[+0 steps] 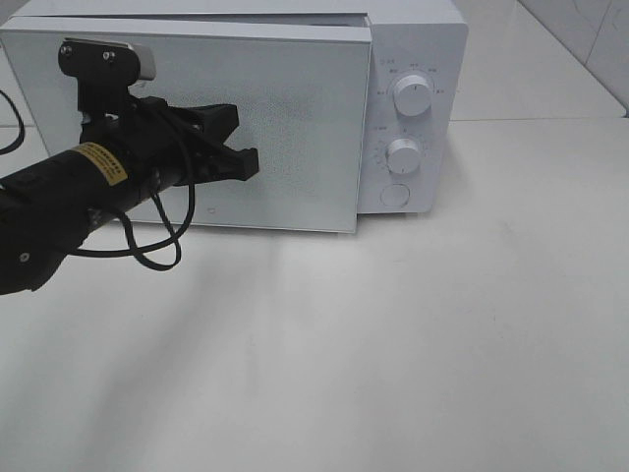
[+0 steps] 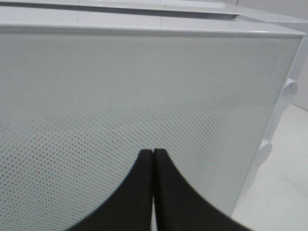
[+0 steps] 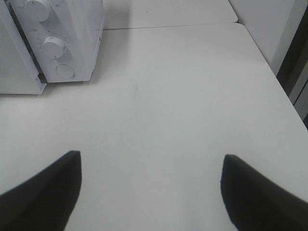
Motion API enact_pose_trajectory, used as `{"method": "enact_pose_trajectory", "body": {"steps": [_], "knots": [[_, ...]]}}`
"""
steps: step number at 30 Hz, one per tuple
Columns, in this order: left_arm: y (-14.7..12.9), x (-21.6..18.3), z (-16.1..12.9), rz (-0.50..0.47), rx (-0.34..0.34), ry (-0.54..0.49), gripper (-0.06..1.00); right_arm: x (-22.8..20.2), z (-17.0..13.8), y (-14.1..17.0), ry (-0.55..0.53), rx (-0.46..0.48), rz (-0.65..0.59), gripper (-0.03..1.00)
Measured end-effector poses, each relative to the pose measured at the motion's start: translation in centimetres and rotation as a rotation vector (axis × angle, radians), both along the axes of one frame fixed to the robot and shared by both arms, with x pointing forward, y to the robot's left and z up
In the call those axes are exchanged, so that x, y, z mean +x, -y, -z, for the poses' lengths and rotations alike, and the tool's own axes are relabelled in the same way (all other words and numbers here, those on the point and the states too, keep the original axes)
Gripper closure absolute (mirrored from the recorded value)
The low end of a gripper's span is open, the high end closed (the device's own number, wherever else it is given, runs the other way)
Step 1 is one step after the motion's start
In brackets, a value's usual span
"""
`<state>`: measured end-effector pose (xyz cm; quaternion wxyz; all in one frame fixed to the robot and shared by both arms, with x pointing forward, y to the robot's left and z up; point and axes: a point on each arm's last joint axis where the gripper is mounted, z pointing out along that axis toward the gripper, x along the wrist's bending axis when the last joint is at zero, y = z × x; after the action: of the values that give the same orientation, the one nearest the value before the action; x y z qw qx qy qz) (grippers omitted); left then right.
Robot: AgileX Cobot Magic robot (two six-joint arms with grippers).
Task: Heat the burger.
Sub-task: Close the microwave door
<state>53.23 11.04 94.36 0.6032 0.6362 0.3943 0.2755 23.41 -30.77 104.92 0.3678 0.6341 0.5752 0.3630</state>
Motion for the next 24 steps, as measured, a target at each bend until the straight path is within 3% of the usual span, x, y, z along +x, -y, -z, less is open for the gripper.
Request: {"method": "enact_pose_trajectory", "body": {"steps": [13, 24], "knots": [[1.9, 3.0, -0.2, -0.009, -0.018, 0.018, 0.94, 0.0, 0.0, 0.0, 0.0, 0.0, 0.0, 0.2], [4.1, 4.2, 0.6, 0.058, 0.026, 0.012, 0.94, 0.0, 0.0, 0.0, 0.0, 0.0, 0.0, 0.2]]}}
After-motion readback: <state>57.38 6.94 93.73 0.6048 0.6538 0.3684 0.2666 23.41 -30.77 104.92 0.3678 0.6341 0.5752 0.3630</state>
